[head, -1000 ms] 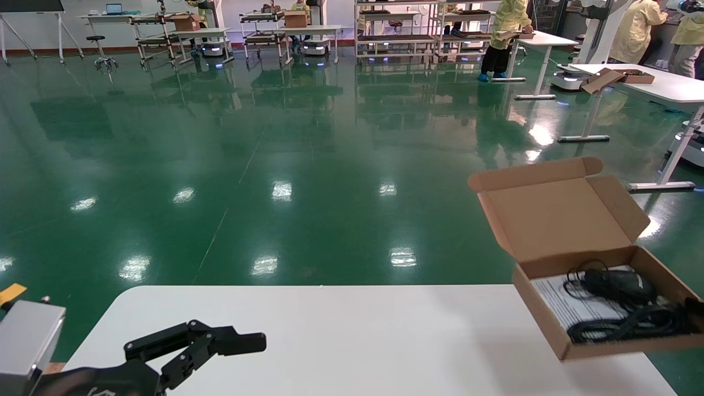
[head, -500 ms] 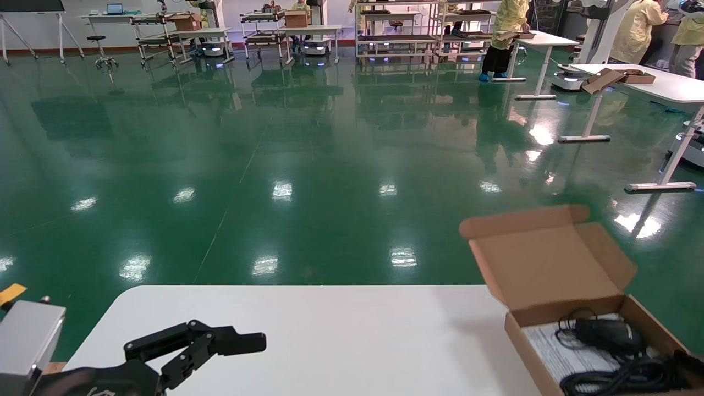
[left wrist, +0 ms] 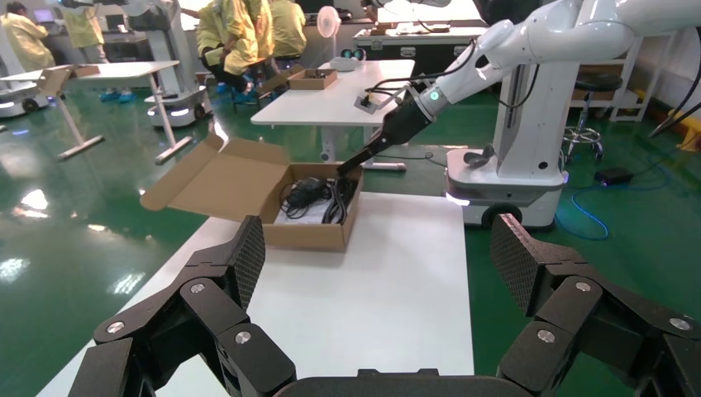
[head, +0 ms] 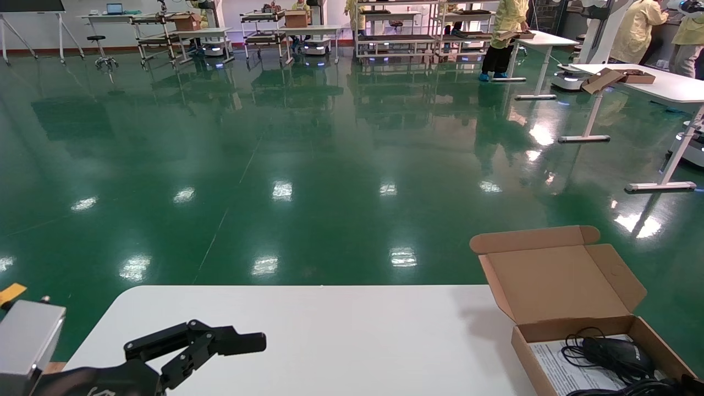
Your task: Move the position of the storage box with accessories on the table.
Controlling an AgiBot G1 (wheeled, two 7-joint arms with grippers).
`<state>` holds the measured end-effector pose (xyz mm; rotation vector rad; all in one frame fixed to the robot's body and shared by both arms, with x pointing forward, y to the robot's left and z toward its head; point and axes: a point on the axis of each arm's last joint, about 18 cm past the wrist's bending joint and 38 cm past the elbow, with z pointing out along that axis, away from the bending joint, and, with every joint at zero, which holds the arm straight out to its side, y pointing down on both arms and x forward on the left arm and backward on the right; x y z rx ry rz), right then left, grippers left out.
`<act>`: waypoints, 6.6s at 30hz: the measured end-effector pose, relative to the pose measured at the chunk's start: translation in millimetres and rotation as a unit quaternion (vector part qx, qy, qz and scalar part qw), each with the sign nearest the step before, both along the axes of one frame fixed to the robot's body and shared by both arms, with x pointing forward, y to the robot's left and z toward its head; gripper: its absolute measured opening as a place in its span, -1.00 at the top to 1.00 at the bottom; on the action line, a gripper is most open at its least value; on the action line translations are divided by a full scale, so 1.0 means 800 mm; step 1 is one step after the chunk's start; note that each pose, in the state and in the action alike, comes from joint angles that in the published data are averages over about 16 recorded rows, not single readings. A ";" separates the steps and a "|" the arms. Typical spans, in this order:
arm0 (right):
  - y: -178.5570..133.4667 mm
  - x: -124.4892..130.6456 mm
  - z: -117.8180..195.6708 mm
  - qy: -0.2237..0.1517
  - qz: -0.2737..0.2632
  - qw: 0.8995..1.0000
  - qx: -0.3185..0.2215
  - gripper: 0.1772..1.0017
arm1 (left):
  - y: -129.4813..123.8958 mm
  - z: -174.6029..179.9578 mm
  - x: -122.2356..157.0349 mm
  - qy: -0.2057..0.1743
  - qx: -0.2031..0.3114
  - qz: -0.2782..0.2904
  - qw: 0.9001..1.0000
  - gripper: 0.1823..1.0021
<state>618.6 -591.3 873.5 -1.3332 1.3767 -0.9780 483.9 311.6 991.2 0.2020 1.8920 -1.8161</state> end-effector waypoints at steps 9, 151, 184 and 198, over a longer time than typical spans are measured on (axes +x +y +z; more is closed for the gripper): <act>-0.007 -0.005 -0.015 0.000 -0.011 1.000 0.000 0.94 | 0.000 0.000 0.000 0.000 0.000 0.000 1.000 -1.00; 0.351 -0.165 0.150 -0.268 0.579 0.756 -0.145 -1.00 | 0.000 0.000 0.000 0.000 0.000 0.000 1.000 -1.00; 0.362 -0.180 0.148 -0.270 0.601 0.736 -0.154 -1.00 | 0.000 0.000 0.000 0.000 0.000 0.001 1.000 -1.00; 0.361 -0.179 0.148 -0.270 0.600 0.738 -0.153 -1.00 | 0.000 0.000 0.000 0.000 0.000 0.001 1.000 -1.00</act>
